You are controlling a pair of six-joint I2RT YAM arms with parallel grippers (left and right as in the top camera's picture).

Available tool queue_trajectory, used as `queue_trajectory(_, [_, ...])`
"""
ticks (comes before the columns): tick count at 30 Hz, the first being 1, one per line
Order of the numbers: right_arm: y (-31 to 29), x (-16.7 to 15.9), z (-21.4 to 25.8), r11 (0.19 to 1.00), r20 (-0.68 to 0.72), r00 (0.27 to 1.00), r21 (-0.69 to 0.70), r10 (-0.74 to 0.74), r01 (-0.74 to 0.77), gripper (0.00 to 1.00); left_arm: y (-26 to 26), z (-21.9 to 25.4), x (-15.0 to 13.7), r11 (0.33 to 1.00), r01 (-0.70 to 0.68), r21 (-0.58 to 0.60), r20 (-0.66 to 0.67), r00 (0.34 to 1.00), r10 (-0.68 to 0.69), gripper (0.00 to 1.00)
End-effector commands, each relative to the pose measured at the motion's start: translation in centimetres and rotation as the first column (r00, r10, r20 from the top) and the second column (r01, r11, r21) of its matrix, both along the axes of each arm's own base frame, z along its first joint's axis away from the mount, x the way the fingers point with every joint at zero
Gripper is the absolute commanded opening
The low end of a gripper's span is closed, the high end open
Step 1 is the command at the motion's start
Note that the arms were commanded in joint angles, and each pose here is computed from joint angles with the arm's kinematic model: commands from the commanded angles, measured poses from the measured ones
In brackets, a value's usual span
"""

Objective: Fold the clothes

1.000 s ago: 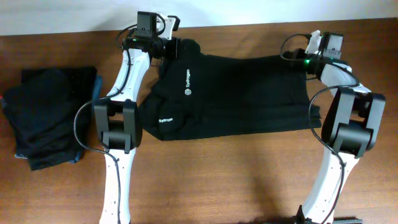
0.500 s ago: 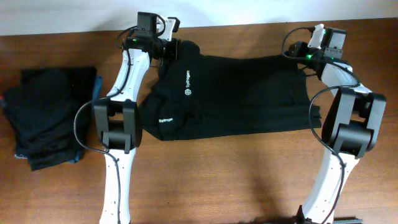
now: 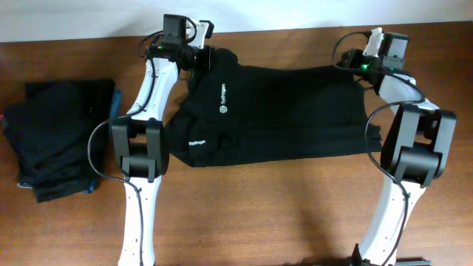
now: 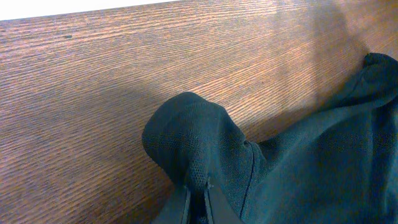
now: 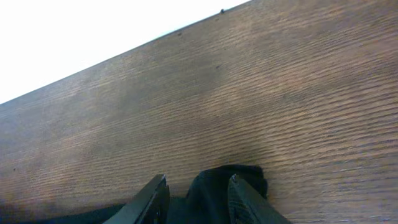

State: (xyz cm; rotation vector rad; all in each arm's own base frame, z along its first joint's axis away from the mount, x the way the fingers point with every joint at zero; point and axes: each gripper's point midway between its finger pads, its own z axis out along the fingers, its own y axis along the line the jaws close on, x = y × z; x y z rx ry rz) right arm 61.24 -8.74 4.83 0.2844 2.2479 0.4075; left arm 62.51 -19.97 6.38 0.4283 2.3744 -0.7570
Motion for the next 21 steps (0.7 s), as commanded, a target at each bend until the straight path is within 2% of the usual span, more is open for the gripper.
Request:
queue_trajectory(1, [0.4, -0.1, -1.6, 1.0, -0.027, 1.0, 0.001, 0.005, -0.005, 0.36, 0.1, 0.0, 0.3, 1.0, 0.01, -0.004, 0.012, 1.0, -0.01, 0.06])
queue_trajectory(14, [0.4, -0.3, -3.2, 1.0, -0.053, 0.999, 0.008, 0.005, -0.004, 0.35, 0.1, 0.0, 0.3, 1.0, 0.011, -0.003, 0.012, 1.0, -0.01, 0.07])
queue_trajectory(17, [0.4, -0.3, -3.2, 1.0, -0.053, 0.999, 0.008, 0.004, -0.004, 0.18, 0.1, 0.0, 0.3, 1.0, 0.01, -0.004, 0.012, 1.0, -0.01, 0.07])
queue_trajectory(18, [0.4, -0.3, -3.2, 1.0, -0.052, 0.999, 0.008, 0.005, -0.004, 0.09, 0.1, 0.0, 0.3, 1.0, 0.01, -0.003, 0.012, 1.0, -0.01, 0.07])
queue_trajectory(19, [0.3, -0.3, -3.1, 1.0, -0.049, 0.999, 0.008, 0.001, -0.001, 0.04, 0.1, 0.0, 0.3, 1.0, 0.01, -0.004, 0.011, 1.0, -0.01, 0.06])
queue_trajectory(21, [0.0, -0.2, -2.8, 1.0, -0.045, 0.999, 0.02, -0.015, 0.016, 0.04, 0.1, -0.1, 0.1, 1.0, 0.01, -0.002, 0.003, 1.0, -0.01, 0.05])
